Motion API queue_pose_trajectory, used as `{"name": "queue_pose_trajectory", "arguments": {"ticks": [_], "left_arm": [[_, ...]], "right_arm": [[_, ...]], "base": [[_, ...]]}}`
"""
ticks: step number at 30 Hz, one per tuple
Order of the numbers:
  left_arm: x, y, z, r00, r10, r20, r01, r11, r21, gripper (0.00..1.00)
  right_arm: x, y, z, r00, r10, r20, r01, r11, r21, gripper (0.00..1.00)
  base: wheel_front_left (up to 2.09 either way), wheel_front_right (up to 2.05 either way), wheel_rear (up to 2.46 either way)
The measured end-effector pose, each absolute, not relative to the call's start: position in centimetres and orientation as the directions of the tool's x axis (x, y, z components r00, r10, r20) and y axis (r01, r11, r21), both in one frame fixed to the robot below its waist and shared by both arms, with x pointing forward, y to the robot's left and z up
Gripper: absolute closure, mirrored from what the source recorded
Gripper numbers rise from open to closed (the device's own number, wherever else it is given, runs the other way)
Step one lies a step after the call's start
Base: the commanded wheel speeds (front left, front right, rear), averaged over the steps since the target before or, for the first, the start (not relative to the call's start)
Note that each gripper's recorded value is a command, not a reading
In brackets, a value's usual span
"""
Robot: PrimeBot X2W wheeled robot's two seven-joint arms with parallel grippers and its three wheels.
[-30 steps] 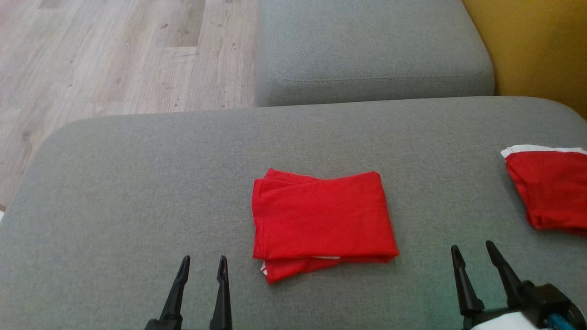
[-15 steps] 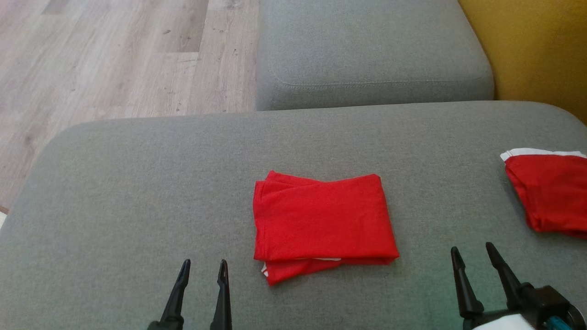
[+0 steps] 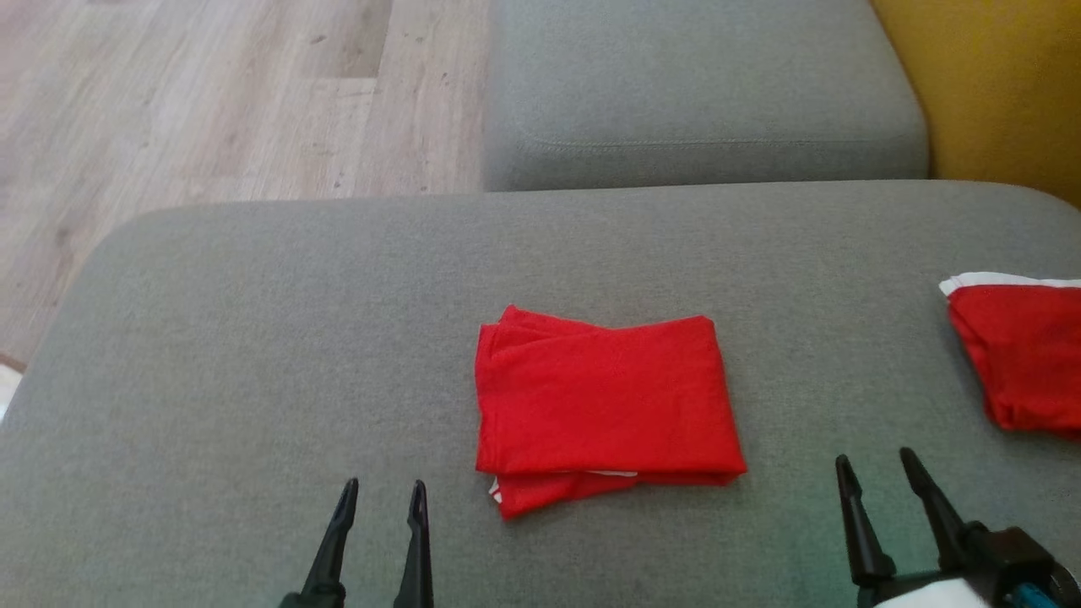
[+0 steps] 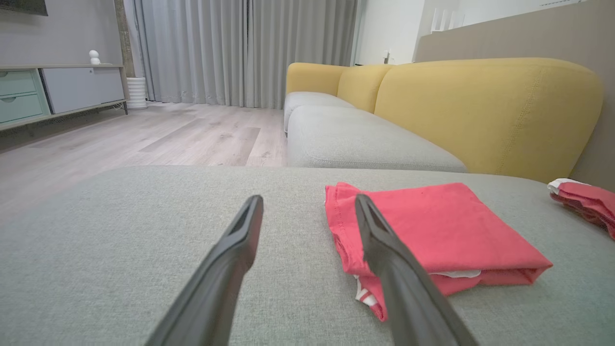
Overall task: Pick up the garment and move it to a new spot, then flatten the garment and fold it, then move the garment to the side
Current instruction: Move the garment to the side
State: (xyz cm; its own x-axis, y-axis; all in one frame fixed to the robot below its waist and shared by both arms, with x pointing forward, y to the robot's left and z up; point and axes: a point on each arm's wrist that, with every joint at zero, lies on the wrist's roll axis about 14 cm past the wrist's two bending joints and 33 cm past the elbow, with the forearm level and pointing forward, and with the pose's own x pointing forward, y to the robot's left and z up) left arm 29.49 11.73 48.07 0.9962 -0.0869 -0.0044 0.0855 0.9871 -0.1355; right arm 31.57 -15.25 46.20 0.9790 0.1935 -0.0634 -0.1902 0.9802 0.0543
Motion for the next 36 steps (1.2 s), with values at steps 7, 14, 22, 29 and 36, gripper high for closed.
{"name": "queue_pose_trajectory", "arguments": {"ticks": [7,14,22,29,36], "left_arm": [[29.5,11.7,47.3,0.996,-0.084,-0.034,0.080,0.990,-0.113,0.00],[30.6,12.0,46.6,0.995,-0.071,-0.063,0.064,0.992,-0.107,0.00],[32.1,11.7,46.0,0.994,-0.071,-0.088,0.064,0.995,-0.072,0.00],[32.5,12.5,45.8,0.995,-0.021,-0.100,0.015,0.998,-0.063,0.00],[33.7,11.8,46.0,0.995,-0.014,-0.098,0.004,0.994,-0.109,0.00]], "right_arm": [[33.1,-15.6,44.6,0.979,0.169,-0.115,-0.157,0.982,0.107,0.00],[36.6,-12.1,41.1,0.928,0.255,-0.272,-0.160,0.931,0.328,0.00],[41.1,-9.5,38.4,0.804,0.388,-0.450,-0.153,0.867,0.474,0.04],[40.6,-7.5,37.4,0.749,0.453,-0.483,-0.129,0.816,0.564,1.00],[40.8,-9.7,38.4,0.796,0.412,-0.443,-0.121,0.826,0.551,1.00]], "base": [[0.00,0.00,0.00],[0.00,0.00,0.00],[0.00,0.00,0.00],[0.00,0.00,0.00],[0.00,0.00,0.00]]}}
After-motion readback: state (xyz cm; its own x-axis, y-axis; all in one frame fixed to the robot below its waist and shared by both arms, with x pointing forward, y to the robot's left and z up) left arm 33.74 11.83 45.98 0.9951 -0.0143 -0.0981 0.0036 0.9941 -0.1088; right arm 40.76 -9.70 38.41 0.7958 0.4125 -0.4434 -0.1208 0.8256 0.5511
